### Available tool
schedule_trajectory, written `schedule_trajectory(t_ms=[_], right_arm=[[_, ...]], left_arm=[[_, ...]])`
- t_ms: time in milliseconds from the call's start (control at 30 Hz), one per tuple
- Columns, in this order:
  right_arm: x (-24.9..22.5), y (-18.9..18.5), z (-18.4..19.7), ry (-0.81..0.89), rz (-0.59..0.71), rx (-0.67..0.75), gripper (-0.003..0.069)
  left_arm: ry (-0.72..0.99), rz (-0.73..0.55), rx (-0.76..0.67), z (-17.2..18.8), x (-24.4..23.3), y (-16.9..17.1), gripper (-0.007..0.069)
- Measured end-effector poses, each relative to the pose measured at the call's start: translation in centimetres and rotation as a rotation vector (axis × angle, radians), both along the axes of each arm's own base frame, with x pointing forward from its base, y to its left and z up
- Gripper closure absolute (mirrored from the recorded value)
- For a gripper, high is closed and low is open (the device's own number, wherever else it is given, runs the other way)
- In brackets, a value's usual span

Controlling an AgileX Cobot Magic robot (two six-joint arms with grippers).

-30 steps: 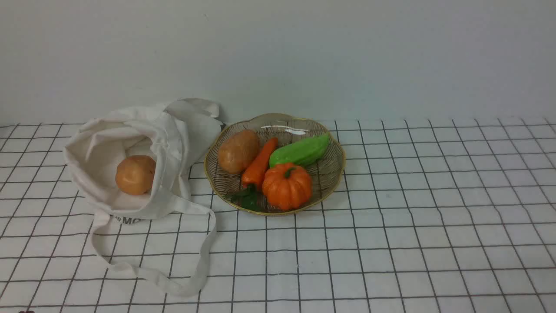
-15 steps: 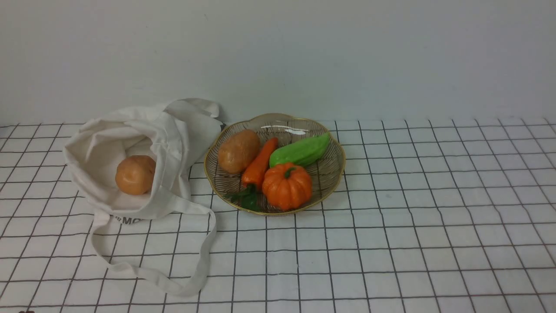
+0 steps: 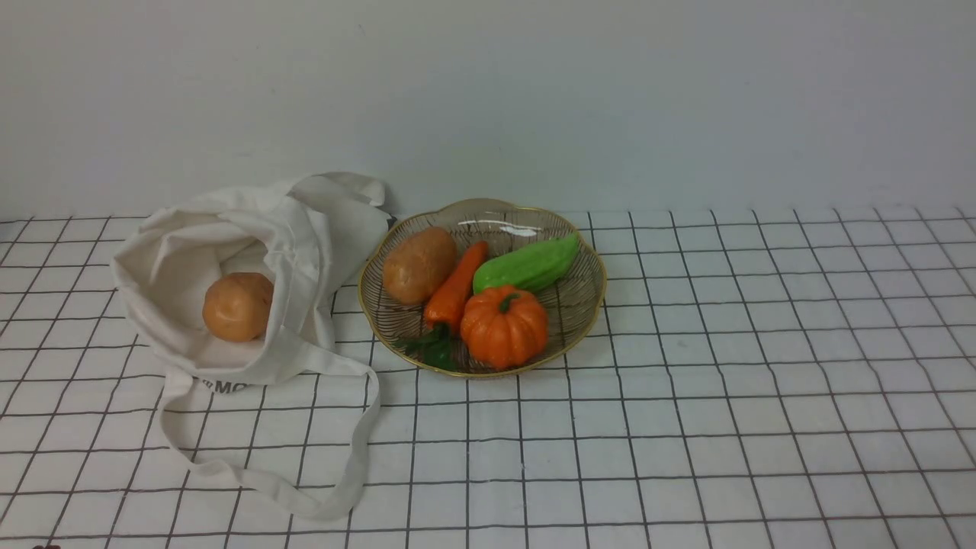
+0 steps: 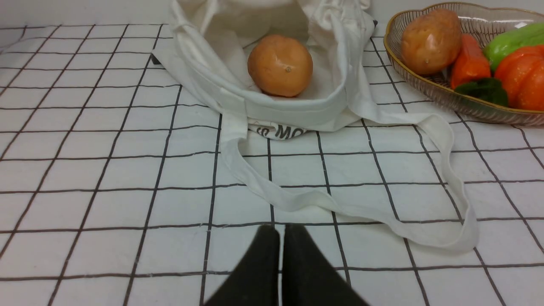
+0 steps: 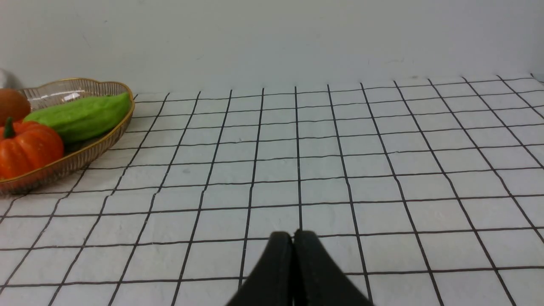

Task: Take vegetables from bag on white checkered tablecloth place on plate.
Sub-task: 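Reach into the cloth bag and grasp the potato inside with the left gripper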

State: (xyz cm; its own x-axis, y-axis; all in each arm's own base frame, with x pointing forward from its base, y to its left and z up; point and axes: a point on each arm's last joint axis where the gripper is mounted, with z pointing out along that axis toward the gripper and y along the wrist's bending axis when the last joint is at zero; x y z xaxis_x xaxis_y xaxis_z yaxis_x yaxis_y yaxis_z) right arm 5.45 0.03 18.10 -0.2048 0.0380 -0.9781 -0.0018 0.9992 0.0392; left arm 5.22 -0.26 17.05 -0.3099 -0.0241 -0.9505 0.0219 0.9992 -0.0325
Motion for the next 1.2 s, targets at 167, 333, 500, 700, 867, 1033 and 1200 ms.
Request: schedule_trajectory(t_ms=[167,333,500,700,867,1033,1200], right_arm=[[0.0,0.0,0.0,0.0,0.0,0.0,0.0674],[0.0,0.0,0.0,0.0,0.0,0.0,0.0674],[0.0,0.0,0.0,0.0,0.0,0.0,0.0674],[0.0,0.0,0.0,0.0,0.0,0.0,0.0674],[0.0,0.0,0.0,0.0,0.0,0.0,0.0674],[0.0,0.0,0.0,0.0,0.0,0.0,0.0674],[0.0,0.0,0.0,0.0,0.0,0.0,0.0674]], left_arm=[[0.0,0.0,0.0,0.0,0.0,0.0,0.063],[0.0,0.0,0.0,0.0,0.0,0.0,0.063],[0.0,0.0,0.0,0.0,0.0,0.0,0.063],[0.001,0.004,-0.043,0.0,0.0,-0.1,0.063],[0.038,0.045,-0.643,0.3,-0.1,-1.4,0.063],[0.07,0.055,-1.045,0.9,-0.1,-2.2,0.063],[0.055,0.036,-1.114,1.2,-0.1,-2.4,0.063]])
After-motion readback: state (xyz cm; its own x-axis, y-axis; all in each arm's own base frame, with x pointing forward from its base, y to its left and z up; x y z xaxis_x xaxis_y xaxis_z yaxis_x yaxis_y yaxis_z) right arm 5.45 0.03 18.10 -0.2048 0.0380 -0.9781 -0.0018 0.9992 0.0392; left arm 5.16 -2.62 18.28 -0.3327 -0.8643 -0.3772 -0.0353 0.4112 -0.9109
